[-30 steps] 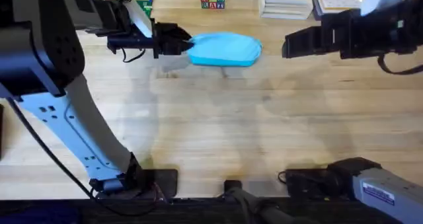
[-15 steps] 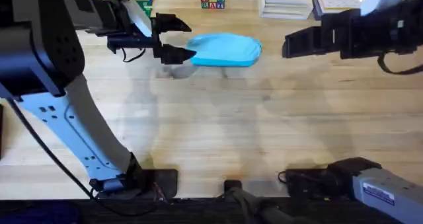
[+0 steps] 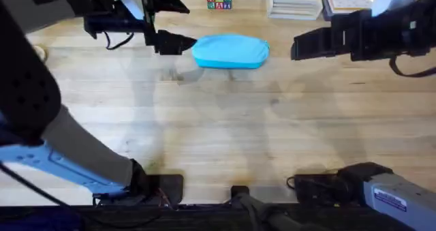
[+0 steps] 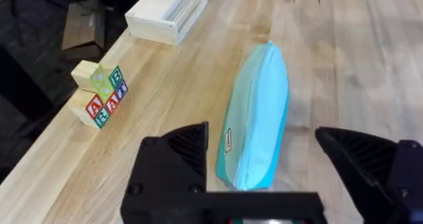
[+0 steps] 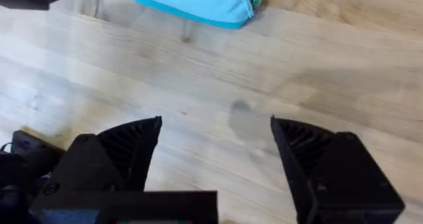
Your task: Unzip the bag, pick up the pens from the table one at a time and place them inside, then zip the bag closed.
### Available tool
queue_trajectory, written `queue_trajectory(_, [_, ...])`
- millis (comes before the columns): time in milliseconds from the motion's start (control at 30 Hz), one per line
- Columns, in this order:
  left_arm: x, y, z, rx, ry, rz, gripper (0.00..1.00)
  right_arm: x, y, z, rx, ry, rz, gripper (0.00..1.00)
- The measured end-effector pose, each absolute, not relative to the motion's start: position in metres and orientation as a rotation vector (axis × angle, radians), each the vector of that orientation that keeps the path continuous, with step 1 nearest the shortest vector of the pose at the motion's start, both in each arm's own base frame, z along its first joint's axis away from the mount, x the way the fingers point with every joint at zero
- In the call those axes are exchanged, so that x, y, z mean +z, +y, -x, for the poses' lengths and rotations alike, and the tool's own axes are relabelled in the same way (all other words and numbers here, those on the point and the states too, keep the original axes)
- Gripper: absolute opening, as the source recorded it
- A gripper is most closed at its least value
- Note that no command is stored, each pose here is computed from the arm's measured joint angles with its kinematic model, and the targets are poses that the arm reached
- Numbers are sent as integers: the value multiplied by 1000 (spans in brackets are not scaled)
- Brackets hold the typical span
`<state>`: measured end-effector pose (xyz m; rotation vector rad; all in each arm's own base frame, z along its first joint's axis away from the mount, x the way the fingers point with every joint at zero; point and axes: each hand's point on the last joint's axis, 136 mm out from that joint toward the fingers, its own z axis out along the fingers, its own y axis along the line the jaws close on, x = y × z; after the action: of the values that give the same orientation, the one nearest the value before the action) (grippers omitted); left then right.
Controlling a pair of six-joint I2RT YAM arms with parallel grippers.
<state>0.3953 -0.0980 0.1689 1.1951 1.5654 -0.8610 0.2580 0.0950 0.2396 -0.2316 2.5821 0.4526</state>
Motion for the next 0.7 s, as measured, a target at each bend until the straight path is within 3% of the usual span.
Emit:
queue_trajectory(333, [205, -92, -355, -725, 1729, -1250, 998, 240, 95, -258, 457, 2582, 233, 997])
queue_trajectory(700, [227, -86, -287, -663, 1936, -1283, 998, 240, 96, -258, 462, 2582, 234, 998])
